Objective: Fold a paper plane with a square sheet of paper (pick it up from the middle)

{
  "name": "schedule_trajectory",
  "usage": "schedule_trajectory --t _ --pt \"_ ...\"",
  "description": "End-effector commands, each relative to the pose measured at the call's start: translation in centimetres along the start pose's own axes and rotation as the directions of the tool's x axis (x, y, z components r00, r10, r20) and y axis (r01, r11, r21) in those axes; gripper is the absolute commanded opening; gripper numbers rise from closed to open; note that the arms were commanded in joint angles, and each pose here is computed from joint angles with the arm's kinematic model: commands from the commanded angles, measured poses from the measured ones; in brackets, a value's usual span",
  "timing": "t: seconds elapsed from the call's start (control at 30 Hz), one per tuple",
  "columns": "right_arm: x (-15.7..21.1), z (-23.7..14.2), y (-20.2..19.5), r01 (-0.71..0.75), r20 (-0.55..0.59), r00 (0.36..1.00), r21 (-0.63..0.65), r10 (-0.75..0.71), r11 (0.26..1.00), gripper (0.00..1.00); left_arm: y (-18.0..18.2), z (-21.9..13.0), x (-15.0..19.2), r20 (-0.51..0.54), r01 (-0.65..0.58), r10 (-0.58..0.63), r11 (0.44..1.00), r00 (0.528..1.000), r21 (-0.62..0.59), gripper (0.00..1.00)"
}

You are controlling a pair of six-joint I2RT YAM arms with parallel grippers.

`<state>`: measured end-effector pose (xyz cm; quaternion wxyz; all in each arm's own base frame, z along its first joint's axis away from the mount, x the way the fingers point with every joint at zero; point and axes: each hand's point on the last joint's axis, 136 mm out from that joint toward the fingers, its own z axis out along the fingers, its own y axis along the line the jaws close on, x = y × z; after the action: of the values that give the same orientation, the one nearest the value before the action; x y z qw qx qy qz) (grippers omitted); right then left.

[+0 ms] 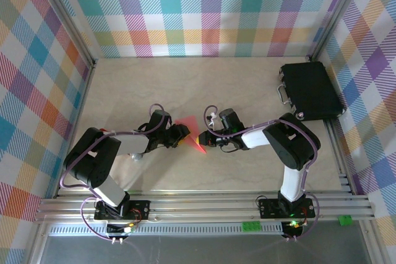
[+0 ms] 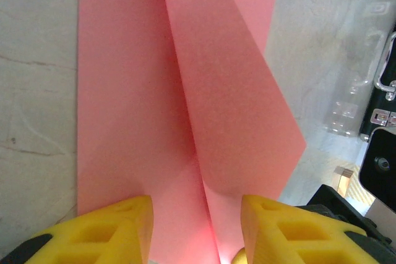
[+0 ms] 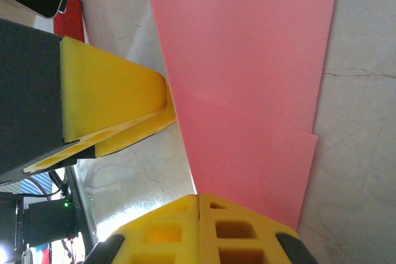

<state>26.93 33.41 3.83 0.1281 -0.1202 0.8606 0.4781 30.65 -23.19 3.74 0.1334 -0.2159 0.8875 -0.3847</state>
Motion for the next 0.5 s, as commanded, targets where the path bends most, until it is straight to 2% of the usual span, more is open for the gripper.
schedule_trajectory --t 0.0,0.3,0.4,0.47 --pt "-0.2 -0.4 0.8 0.009 0.011 1.000 -0.039 -0.008 0.999 0.04 -1.2 0.3 -0.3 0.001 -0.046 0.046 0.999 0.999 0.027 0.43" --pt "0.0 -0.4 0.6 0.019 0.008 1.000 -0.033 -0.019 0.999 0.05 2.0 1.1 0.6 -0.049 0.009 -0.015 0.994 0.999 -0.105 0.45" --pt "0.0 -0.5 0.6 0.027 0.006 1.000 -0.021 -0.027 0.999 0.09 3.0 1.1 1.0 -0.064 0.023 -0.033 0.989 0.997 -0.148 0.45" --pt "-0.1 -0.8 0.4 0.034 0.013 0.999 -0.001 -0.034 0.999 0.15 3.8 1.0 1.3 -0.072 0.032 -0.046 0.983 0.996 -0.181 0.46"
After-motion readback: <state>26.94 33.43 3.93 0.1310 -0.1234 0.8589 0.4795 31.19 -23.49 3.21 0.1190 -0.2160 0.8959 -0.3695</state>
